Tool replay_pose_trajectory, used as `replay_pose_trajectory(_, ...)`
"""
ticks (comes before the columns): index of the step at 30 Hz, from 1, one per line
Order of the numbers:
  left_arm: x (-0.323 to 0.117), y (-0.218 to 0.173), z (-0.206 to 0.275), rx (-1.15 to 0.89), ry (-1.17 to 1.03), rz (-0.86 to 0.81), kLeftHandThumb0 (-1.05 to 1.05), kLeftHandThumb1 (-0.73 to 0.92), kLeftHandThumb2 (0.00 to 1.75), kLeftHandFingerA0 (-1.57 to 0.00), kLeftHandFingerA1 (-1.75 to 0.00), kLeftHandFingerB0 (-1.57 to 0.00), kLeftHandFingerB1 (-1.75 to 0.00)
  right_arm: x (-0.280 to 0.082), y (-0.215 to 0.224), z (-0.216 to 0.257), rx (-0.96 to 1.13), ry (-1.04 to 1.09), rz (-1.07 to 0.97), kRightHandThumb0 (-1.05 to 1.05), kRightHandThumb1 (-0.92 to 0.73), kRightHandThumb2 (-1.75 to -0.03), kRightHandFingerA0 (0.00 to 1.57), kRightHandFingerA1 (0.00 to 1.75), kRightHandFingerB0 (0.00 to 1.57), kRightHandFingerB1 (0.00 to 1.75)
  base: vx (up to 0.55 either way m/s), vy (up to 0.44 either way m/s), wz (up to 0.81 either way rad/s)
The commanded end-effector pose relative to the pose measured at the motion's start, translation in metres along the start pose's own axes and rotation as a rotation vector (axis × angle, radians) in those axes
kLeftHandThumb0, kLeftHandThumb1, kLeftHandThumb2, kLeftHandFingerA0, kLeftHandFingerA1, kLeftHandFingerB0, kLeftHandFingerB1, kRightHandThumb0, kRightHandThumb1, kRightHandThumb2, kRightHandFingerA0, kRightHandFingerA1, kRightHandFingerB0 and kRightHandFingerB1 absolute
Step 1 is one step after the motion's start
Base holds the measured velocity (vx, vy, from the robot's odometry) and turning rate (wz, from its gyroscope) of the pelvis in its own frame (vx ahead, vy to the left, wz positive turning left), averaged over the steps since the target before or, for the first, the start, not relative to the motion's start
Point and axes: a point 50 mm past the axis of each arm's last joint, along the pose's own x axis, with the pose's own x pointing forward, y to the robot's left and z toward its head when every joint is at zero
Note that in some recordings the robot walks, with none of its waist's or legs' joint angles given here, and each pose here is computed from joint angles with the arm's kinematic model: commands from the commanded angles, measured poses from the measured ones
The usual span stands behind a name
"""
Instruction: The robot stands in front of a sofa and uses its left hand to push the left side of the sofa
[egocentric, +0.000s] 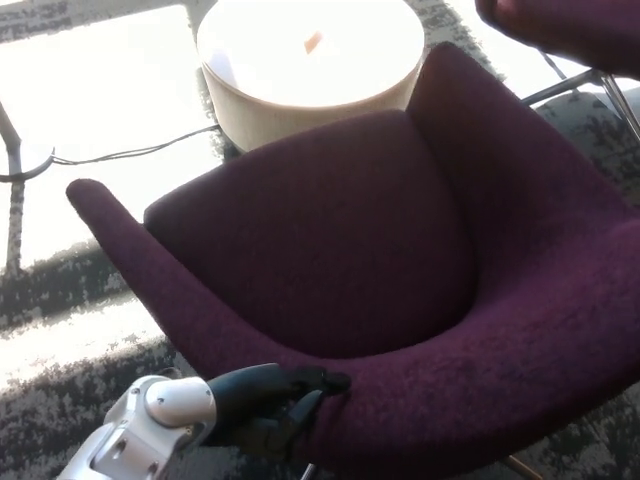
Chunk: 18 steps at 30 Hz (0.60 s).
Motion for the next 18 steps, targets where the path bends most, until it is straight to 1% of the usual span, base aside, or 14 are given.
replay_pose_trajectory(1, -0.006, 0.002, -0.011, -0.018, 0.015, -0.01, -1.03, 0.92, 1.27, 0.0, -0.08, 0.0, -0.01, -0.003, -0.004, -0.003, 0.023, 0.001, -0.005, -0.66, -0.86, -0.66, 0.57, 0.42, 0.55, 0.41, 0.0, 0.0, 0.0)
replay_pose_trajectory(2, -0.008, 0.005, -0.016, -0.017, 0.021, -0.01, -1.03, 0.92, 1.27, 0.0, -0.08, 0.0, -0.01, -0.004, -0.003, -0.004, 0.026, -0.001, -0.007, -0.66, -0.86, -0.66, 0.57, 0.42, 0.55, 0.41, 0.0, 0.0, 0.0)
replay_pose_trajectory(3, -0.009, 0.006, -0.019, -0.013, 0.032, -0.001, -1.03, 0.92, 1.27, 0.0, -0.08, 0.0, -0.01, -0.004, -0.004, -0.004, 0.021, -0.003, -0.007, -0.66, -0.86, -0.66, 0.61, 0.43, 0.56, 0.41, 0.0, 0.0, 0.0)
replay_pose_trajectory(8, -0.016, 0.012, -0.026, -0.022, 0.047, 0.012, -1.01, 0.92, 1.27, 0.0, -0.1, 0.0, -0.04, -0.003, -0.004, -0.003, 0.032, -0.003, -0.004, -0.66, -0.85, -0.66, 0.63, 0.45, 0.56, 0.41, 0.0, 0.0, 0.0)
replay_pose_trajectory(11, -0.017, 0.013, -0.029, -0.029, 0.057, 0.015, -1.01, 0.92, 1.27, 0.0, -0.1, 0.0, -0.03, -0.004, -0.003, -0.004, 0.045, 0.005, -0.002, -0.66, -0.85, -0.66, 0.62, 0.45, 0.55, 0.41, 0.0, 0.0, 0.0)
replay_pose_trajectory(14, -0.021, 0.016, -0.037, -0.077, 0.079, 0.046, -1.04, 0.92, 1.26, 0.0, -0.07, 0.0, -0.01, -0.004, -0.003, -0.005, 0.02, 0.002, -0.007, -0.66, -0.86, -0.66, 0.59, 0.42, 0.56, 0.41, 0.0, 0.0, 0.0)
replay_pose_trajectory(18, -0.022, 0.016, -0.038, -0.073, 0.078, 0.05, -1.04, 0.92, 1.26, 0.0, -0.07, 0.0, -0.01, -0.005, -0.004, -0.005, 0.012, 0.0, -0.008, -0.66, -0.86, -0.66, 0.59, 0.42, 0.56, 0.41, 0.0, 0.0, 0.0)
